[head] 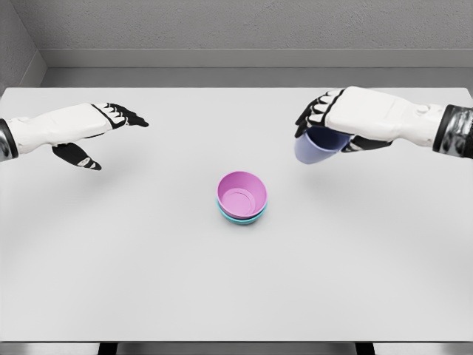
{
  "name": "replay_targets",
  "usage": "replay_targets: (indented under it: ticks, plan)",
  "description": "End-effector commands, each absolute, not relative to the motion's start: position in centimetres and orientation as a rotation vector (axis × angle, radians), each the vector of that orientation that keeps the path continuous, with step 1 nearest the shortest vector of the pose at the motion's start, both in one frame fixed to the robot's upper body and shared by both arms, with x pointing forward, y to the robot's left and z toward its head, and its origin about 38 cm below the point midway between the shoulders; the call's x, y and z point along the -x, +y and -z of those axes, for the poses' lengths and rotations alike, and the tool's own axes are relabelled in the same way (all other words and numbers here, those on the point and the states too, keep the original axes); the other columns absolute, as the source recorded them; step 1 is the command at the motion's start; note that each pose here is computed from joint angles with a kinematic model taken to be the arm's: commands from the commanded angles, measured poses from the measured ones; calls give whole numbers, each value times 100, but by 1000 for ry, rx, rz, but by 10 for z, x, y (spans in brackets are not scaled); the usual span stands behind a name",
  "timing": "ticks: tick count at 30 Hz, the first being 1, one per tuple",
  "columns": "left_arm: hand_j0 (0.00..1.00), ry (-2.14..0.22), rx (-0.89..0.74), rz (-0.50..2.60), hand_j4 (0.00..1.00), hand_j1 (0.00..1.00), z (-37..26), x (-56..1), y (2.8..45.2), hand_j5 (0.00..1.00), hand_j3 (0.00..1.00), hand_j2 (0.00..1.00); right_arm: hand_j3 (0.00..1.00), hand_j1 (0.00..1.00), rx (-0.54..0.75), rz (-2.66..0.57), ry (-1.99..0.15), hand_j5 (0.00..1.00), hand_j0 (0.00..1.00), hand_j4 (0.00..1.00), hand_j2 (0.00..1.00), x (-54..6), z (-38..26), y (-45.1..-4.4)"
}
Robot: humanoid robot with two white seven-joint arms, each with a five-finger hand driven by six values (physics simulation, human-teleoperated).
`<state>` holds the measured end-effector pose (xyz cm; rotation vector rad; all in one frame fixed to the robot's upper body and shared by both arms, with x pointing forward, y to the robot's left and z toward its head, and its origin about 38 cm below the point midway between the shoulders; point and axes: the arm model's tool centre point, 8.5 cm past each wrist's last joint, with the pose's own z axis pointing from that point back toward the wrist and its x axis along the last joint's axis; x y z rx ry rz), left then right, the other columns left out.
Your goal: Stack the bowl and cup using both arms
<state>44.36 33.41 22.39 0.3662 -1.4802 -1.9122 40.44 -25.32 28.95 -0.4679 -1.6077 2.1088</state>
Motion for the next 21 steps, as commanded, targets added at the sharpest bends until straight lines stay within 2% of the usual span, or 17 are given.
replay_targets:
  ticks: [1,21]
  plan:
    - [100,-1483,-365,1904,100,100,-225,-444,335,100,100,100,70,70,448,-2116,-1629,70,70,70,70,-403,-288,-248]
    - [100,-1481,-366,1905,100,100,-225,-444,336,100,100,100,70,70,356,-2221,-1795,70,70,70,70,-394,-290,-214]
